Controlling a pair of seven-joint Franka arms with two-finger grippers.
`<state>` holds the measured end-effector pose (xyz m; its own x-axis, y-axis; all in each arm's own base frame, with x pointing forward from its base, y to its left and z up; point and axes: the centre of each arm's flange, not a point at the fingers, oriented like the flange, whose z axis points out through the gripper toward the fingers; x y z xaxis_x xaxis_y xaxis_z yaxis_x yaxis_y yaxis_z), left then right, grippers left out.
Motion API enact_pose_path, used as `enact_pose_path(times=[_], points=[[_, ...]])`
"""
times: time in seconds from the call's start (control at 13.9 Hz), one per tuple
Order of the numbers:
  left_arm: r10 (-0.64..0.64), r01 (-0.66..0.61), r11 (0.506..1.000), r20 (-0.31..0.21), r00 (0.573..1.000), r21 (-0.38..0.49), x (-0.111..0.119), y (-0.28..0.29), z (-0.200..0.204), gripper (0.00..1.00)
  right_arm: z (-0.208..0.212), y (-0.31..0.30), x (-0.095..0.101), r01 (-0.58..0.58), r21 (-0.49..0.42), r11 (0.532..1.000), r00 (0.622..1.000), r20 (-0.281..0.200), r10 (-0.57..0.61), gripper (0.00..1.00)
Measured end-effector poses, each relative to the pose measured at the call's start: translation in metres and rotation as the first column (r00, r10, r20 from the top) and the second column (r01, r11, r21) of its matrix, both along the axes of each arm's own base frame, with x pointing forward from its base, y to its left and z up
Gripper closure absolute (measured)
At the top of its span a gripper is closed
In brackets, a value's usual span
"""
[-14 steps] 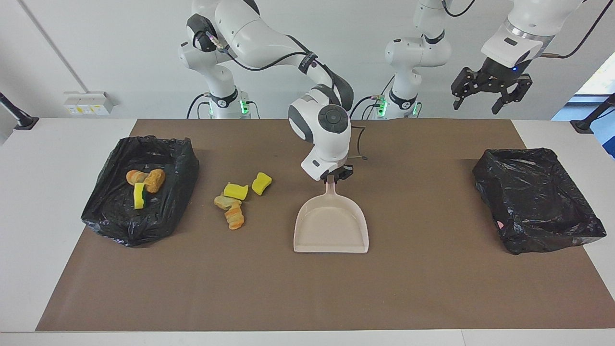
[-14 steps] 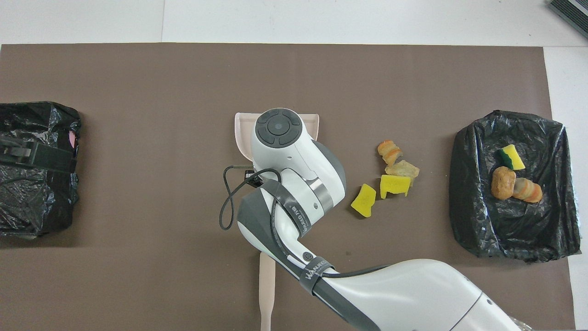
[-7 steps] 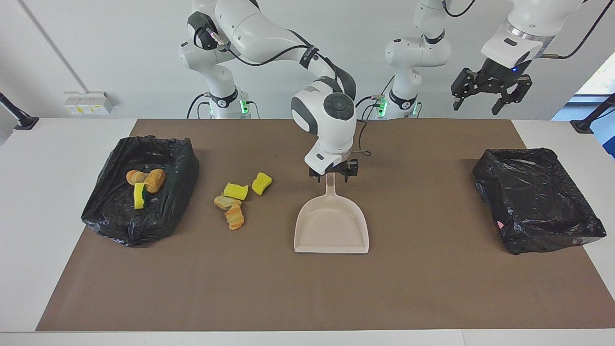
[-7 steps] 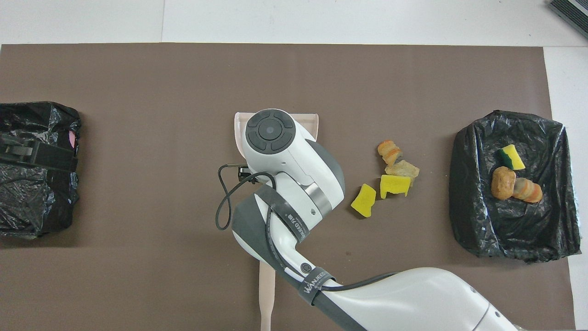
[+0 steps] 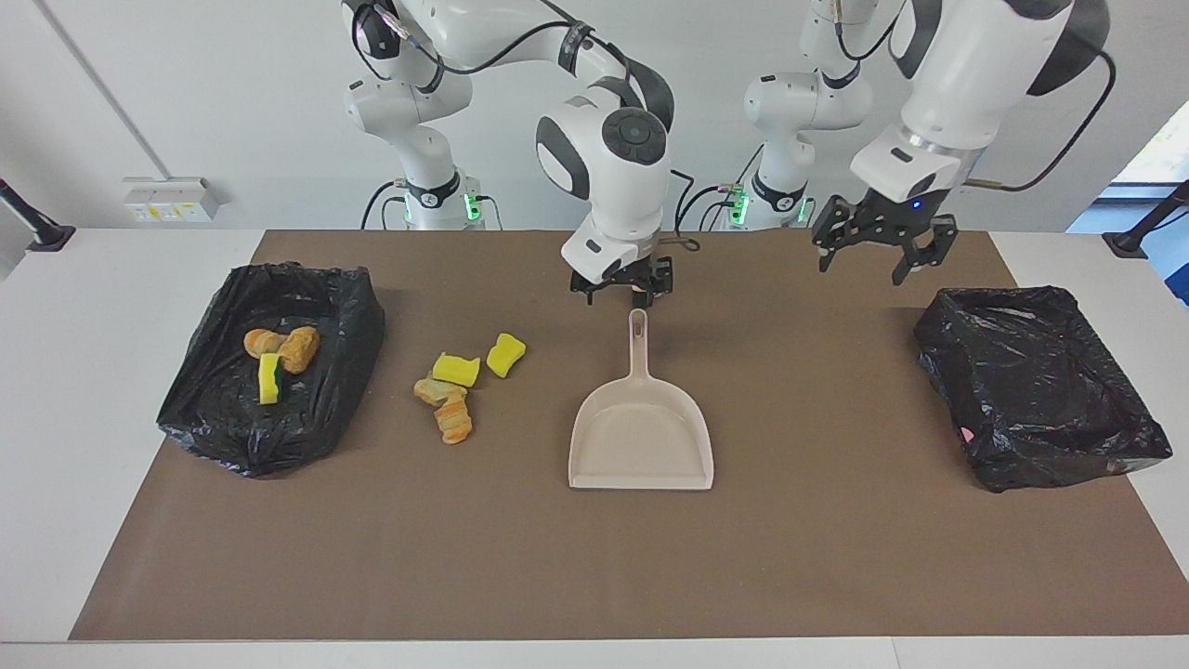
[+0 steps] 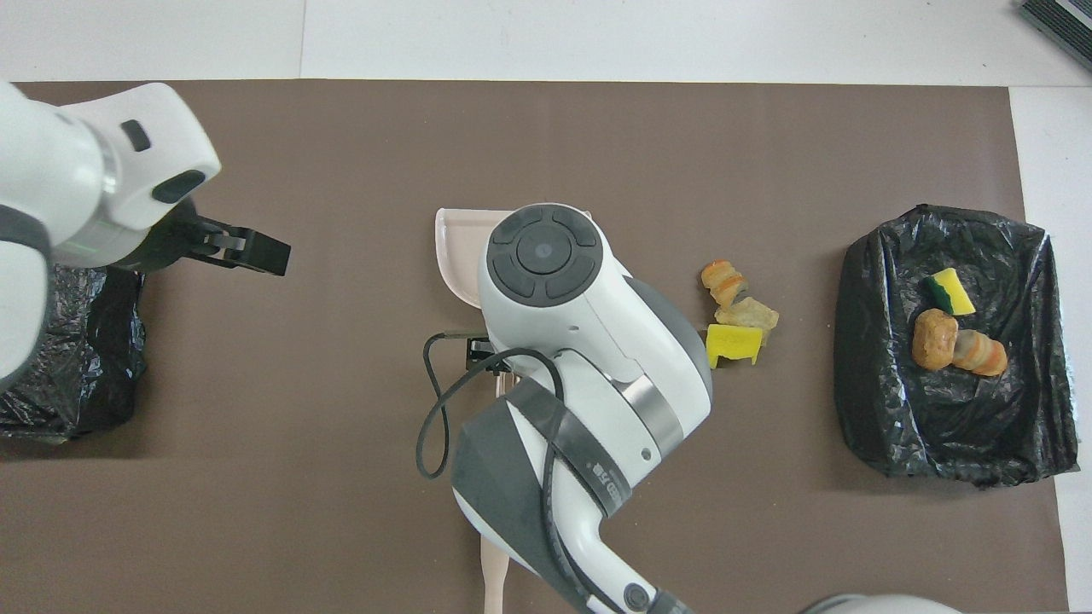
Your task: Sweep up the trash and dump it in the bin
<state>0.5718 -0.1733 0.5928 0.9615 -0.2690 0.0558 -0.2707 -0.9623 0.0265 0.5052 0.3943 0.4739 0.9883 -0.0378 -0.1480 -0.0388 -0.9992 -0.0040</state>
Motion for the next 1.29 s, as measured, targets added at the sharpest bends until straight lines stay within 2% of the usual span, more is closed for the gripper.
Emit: enact_pose_path(times=[0.14, 0.36, 0.5, 0.65, 0.86, 1.01, 1.15, 1.29], points=[[0.011, -0.011, 1.000, -0.001, 1.000, 0.006, 0.012, -0.035, -0.036, 0.00, 0.000, -0.002, -0.036, -0.012, -0.001, 1.000, 0.999, -0.036, 0.012, 0.00], [0.036, -0.035, 0.999, -0.011, 0.999, 0.040, 0.016, -0.096, -0.093, 0.00, -0.018, 0.005, -0.105, -0.040, 0.025, 0.999, 0.995, -0.089, 0.042, 0.00], [0.069, -0.069, 0.997, -0.013, 0.998, 0.029, 0.008, -0.142, -0.133, 0.00, -0.029, 0.008, -0.149, -0.040, 0.044, 0.998, 0.991, -0.126, 0.045, 0.00], [0.082, -0.082, 0.997, -0.037, 0.996, 0.010, -0.010, -0.177, -0.165, 0.00, -0.036, 0.009, -0.182, -0.027, 0.046, 0.999, 0.989, -0.144, 0.034, 0.00], [0.103, -0.103, 0.995, -0.055, 0.993, -0.013, -0.041, -0.212, -0.194, 0.00, -0.064, 0.025, -0.225, 0.005, 0.044, 0.999, 0.992, -0.123, 0.000, 0.00], [0.099, -0.099, 0.995, -0.065, 0.993, 0.009, -0.059, -0.228, -0.213, 0.00, -0.087, 0.037, -0.246, 0.035, 0.051, 0.998, 0.994, -0.104, -0.030, 0.00], [0.111, -0.110, 0.994, -0.046, 0.993, 0.027, -0.064, -0.235, -0.230, 0.00, -0.111, 0.051, -0.260, 0.061, 0.054, 0.997, 0.994, -0.094, -0.056, 0.00], [0.116, -0.115, 0.993, -0.048, 0.992, 0.026, -0.061, -0.235, -0.239, 0.00, -0.129, 0.057, -0.263, 0.068, 0.044, 0.997, 0.993, -0.103, -0.063, 0.00]])
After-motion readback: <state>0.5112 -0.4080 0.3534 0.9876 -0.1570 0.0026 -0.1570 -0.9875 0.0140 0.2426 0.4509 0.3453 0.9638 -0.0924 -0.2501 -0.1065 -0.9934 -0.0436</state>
